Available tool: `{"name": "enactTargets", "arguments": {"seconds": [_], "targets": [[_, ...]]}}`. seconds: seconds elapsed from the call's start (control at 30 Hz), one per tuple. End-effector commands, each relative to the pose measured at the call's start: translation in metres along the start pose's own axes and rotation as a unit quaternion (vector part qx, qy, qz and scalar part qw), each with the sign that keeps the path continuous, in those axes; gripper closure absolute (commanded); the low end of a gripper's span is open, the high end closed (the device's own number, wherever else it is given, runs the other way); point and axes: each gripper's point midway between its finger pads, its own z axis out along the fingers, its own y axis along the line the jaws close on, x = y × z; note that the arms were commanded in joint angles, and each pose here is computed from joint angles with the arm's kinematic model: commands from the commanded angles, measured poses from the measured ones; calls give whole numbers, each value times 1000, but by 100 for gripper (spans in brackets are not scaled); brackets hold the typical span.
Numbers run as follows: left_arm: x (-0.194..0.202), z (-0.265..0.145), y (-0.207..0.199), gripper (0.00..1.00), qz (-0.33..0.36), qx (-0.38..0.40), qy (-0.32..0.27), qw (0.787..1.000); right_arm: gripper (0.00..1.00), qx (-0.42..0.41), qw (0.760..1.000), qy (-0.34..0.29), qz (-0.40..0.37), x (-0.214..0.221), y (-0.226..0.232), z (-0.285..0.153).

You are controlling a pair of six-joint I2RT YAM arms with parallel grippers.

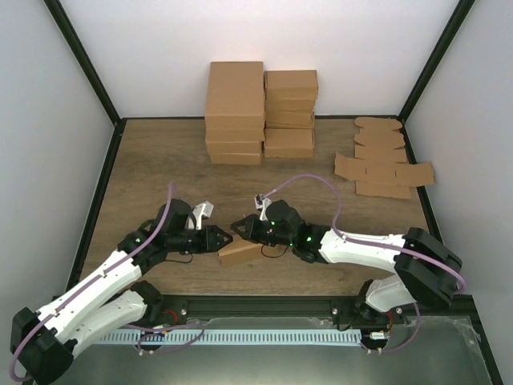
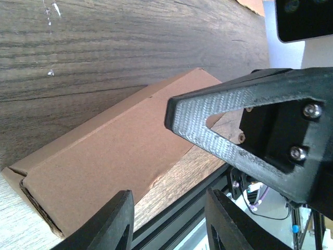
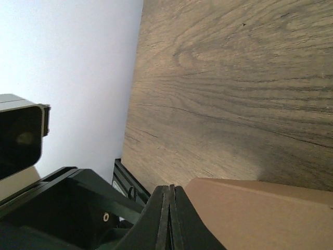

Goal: Fold the paper box

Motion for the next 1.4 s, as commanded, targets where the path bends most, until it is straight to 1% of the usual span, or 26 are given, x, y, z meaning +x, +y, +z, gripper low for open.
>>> {"name": "enactTargets", "arguments": {"seconds": [0.0,0.5,0.63,0.8,0.83,0.9,1.0,1.03,1.37], "targets": [[-1,2,-1,61,-4,12,-6,1000,99,-2,1000,-17,8,1,0,-4],[9,13,15,62,-19,2,5,1000,99,18,1000,6,13,17,-31,8],[7,11,11,63,-17,7,1,1000,99,22,1000,7,12,19,-34,8],[-1,2,-2,63,-11,17,-6,1000,99,27,1000,8,13,20,-38,8],[-2,0,-7,65,-10,24,-7,1000,99,27,1000,8,12,20,-37,8],[-3,-2,-13,73,-10,39,-7,999,99,28,999,7,12,20,-38,8],[4,2,-7,95,-22,40,3,999,99,29,999,7,11,19,-38,8],[6,5,-3,96,-29,37,7,999,99,29,1000,8,10,19,-37,9],[32,29,33,96,-79,49,18,995,99,33,999,12,9,21,-40,11]]}}
